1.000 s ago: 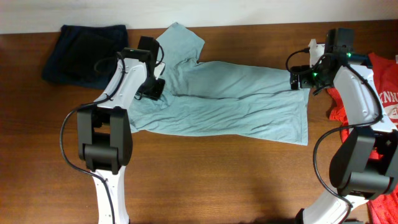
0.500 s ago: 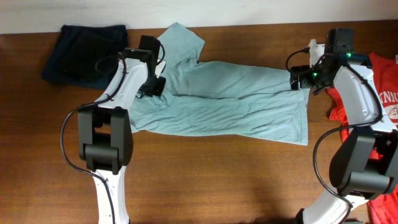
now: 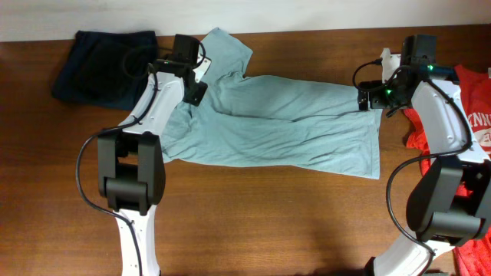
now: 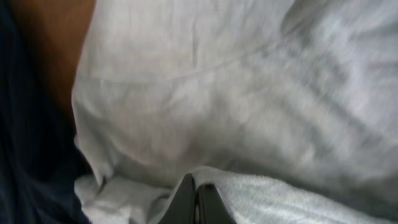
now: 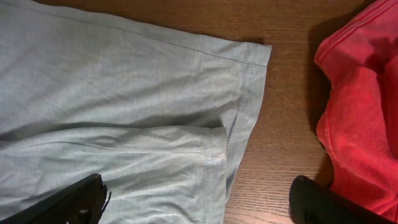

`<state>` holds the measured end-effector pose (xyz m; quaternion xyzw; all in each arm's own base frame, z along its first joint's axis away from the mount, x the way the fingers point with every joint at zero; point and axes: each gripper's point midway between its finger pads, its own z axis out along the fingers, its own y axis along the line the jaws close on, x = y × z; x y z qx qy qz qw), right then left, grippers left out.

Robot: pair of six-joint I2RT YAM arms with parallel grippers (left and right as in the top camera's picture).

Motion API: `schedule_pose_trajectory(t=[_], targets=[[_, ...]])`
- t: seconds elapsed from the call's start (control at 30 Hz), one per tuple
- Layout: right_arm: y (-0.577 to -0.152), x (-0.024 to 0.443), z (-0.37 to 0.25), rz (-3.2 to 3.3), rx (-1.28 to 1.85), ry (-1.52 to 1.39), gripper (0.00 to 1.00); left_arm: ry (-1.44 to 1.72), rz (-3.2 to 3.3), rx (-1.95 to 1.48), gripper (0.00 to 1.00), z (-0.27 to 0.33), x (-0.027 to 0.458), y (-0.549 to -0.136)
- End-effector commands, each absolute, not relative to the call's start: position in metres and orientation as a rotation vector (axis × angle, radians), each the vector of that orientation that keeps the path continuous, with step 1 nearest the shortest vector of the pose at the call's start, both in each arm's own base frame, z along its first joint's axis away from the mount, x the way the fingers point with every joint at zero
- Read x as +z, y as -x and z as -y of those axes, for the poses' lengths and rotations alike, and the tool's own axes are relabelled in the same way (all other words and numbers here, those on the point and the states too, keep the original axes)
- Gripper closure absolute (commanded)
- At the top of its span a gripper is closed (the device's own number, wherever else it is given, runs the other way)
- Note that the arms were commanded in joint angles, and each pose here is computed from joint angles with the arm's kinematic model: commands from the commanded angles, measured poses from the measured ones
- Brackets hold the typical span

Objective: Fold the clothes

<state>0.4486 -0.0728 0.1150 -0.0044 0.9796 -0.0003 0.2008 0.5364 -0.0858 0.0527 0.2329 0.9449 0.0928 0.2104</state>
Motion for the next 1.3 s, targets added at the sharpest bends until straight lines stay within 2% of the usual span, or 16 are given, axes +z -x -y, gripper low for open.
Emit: schedule_pose_trajectory(t=[0.0, 0.07, 0.1, 0.17, 0.23, 0.3, 0.4, 0.57, 0.67, 0.83, 1.13, 1.27], targets=[[-0.45, 0.121, 0.076, -2.725, -0.015, -0.001, 0.01, -0.698, -2.596, 0.262, 0.99, 0.098, 0.047, -0.54], [-0.45, 0.121, 0.076, -2.725, -0.015, -0.001, 0.01, -0.71, -2.59, 0.26, 0.99, 0.104, 0.042, -0.541], [-0.45, 0.121, 0.076, -2.725, -0.015, -0.001, 0.01, -0.718, -2.591, 0.259, 0.94, 0.106, 0.04, -0.541], [-0.45, 0.121, 0.076, -2.725, -0.015, -0.001, 0.01, -0.751, -2.597, 0.265, 0.72, 0.108, 0.031, -0.54], [-0.45, 0.121, 0.076, -2.725, -0.015, -0.001, 0.01, -0.791, -2.601, 0.273, 0.58, 0.107, 0.025, -0.538], [-0.45, 0.121, 0.076, -2.725, -0.015, -0.001, 0.01, -0.797, -2.6, 0.289, 0.49, 0.106, 0.023, -0.539], [-0.45, 0.121, 0.076, -2.725, -0.015, -0.001, 0.01, -0.737, -2.58, 0.361, 0.41, 0.096, 0.033, -0.548], [-0.45, 0.121, 0.076, -2.725, -0.015, -0.001, 0.01, -0.466, -2.529, 0.394, 0.36, 0.086, 0.079, -0.568], [-0.45, 0.121, 0.076, -2.725, -0.015, -0.001, 0.01, -0.256, -2.481, 0.322, 0.25, 0.082, 0.123, -0.575], [-0.45, 0.121, 0.076, -2.725, -0.015, -0.001, 0.01, -0.138, -2.5, 0.195, 0.22, 0.066, 0.163, -0.563], [-0.45, 0.121, 0.076, -2.725, -0.015, -0.001, 0.01, -0.02, -2.726, -0.131, 0.17, 0.02, 0.153, -0.513], [-0.45, 0.121, 0.076, -2.725, -0.015, -0.001, 0.01, 0.055, -2.838, -0.159, 0.2, -0.002, 0.14, -0.488]])
